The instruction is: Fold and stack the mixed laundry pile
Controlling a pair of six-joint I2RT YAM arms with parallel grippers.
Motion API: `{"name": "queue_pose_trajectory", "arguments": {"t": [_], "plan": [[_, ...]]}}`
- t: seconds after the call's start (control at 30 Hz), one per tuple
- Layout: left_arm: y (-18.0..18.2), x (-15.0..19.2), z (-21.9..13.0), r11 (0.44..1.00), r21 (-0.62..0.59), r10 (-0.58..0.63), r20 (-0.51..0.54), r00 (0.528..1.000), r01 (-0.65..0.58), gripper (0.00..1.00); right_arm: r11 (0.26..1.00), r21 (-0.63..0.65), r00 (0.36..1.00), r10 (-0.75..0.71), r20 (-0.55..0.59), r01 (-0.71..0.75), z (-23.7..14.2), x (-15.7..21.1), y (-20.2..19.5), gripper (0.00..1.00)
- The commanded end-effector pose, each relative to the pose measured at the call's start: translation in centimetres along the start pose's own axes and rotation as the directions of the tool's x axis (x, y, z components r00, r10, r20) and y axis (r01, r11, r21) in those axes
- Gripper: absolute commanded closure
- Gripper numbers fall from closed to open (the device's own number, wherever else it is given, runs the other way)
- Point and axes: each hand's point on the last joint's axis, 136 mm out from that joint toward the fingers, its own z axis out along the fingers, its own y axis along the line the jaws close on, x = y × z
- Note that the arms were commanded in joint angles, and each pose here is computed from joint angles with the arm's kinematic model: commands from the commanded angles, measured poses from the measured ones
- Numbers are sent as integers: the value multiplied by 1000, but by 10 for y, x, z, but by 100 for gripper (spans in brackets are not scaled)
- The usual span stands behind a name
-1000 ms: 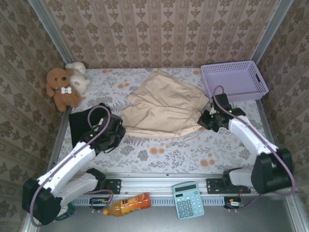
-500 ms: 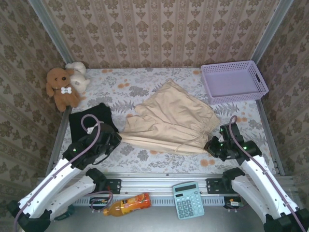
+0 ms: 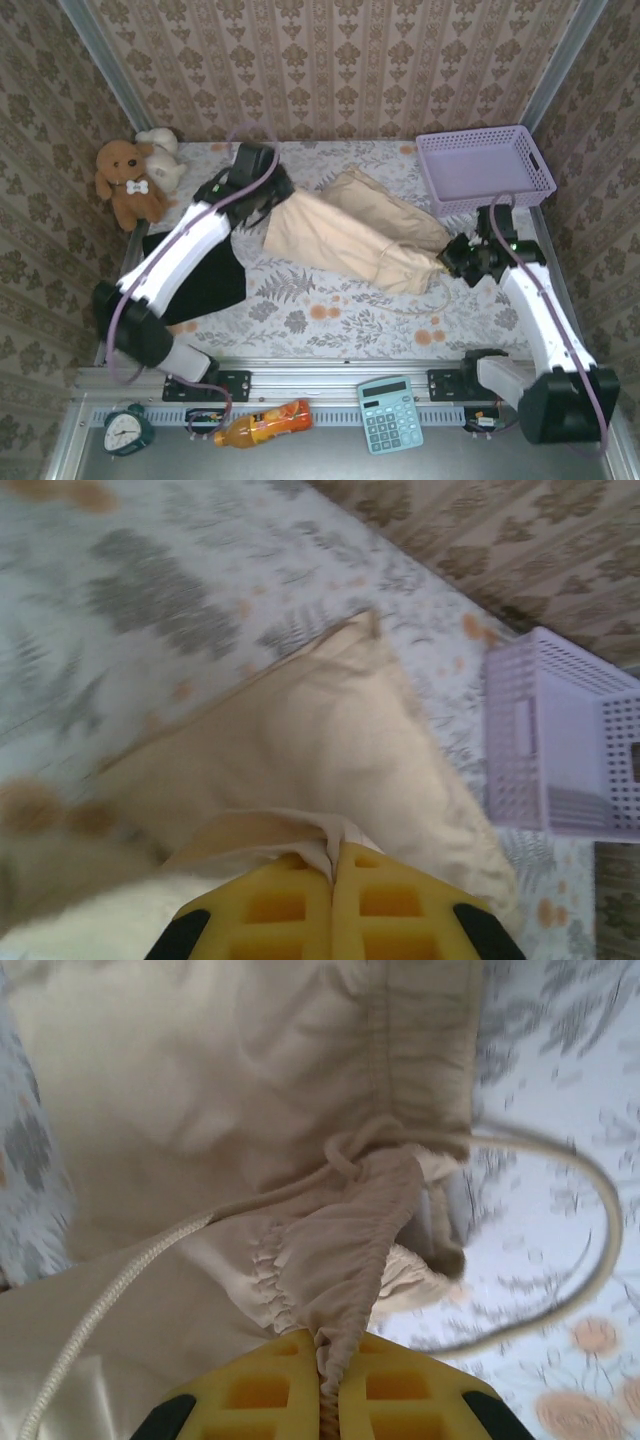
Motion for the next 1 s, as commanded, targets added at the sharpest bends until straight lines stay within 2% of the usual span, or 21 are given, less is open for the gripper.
{"name": "queue_pose_trajectory", "arguments": {"t": [0.0, 0.03, 0.07, 0.1, 0.13, 0.2, 0.27, 0.33, 0.4, 0.5, 0.57, 0.63, 0.67, 0.77, 0.8, 0.9, 0.97], "plan": [[-60, -23, 49, 975, 189, 132, -49, 990, -121, 92, 1000, -11, 998, 2, 56, -1, 4, -50, 9, 84], [-71, -27, 71, 967, 217, 155, -67, 986, -137, 78, 999, -3, 998, 36, 55, -36, 9, -63, 4, 79], [-79, -28, 97, 965, 224, 161, -104, 981, -135, 44, 997, -9, 995, 79, 59, -78, 15, -78, -1, 68], [-86, -29, 123, 964, 238, 153, -139, 979, -117, 1, 993, -11, 990, 118, 73, -118, 18, -93, -6, 25], [-90, -30, 139, 966, 239, 141, -168, 976, -99, 0, 991, -27, 988, 134, 78, -132, 23, -103, -7, 0], [-95, -33, 162, 966, 246, 131, -193, 973, -81, 0, 993, -55, 986, 115, 122, -109, 19, -122, 0, 0], [-95, -39, 165, 964, 248, 143, -165, 976, -100, 0, 998, -49, 980, 56, 193, -47, 4, -135, 11, 0], [-89, -43, 162, 965, 240, 150, -170, 974, -106, 0, 999, -52, 977, 1, 215, 11, -8, -139, 24, 0], [-80, -41, 156, 966, 229, 166, -187, 968, -121, 0, 994, -81, 978, -61, 198, 78, -13, -131, 40, 0], [-70, -32, 137, 959, 244, 186, -165, 968, -143, 0, 979, -61, 972, -184, 144, 194, -4, -103, 57, 0], [-61, -18, 123, 958, 255, 182, -177, 967, -133, 0, 961, -61, 960, -264, 95, 271, 6, -78, 70, 9], [-52, 1, 112, 956, 270, 176, -215, 961, -115, 11, 942, -70, 944, -328, 27, 329, 24, -53, 80, 28], [-47, 14, 110, 955, 280, 165, -237, 957, -96, 22, 934, -72, 936, -351, -6, 350, 34, -41, 83, 38], [-33, 54, 111, 952, 301, 146, -300, 943, -52, 57, 910, -57, 905, -415, -99, 411, 65, -8, 87, 57], [-27, 66, 114, 956, 289, 148, -319, 936, -52, 65, 904, -41, 896, -428, -121, 426, 73, -1, 86, 60], [-6, 100, 130, 969, 246, 129, -373, 919, -36, 91, 905, 29, 896, -415, -155, 425, 100, 4, 70, 61], [16, 114, 150, 982, 191, 87, -390, 917, -11, 100, 901, 114, 902, -398, -167, 419, 119, -5, 52, 63]]}}
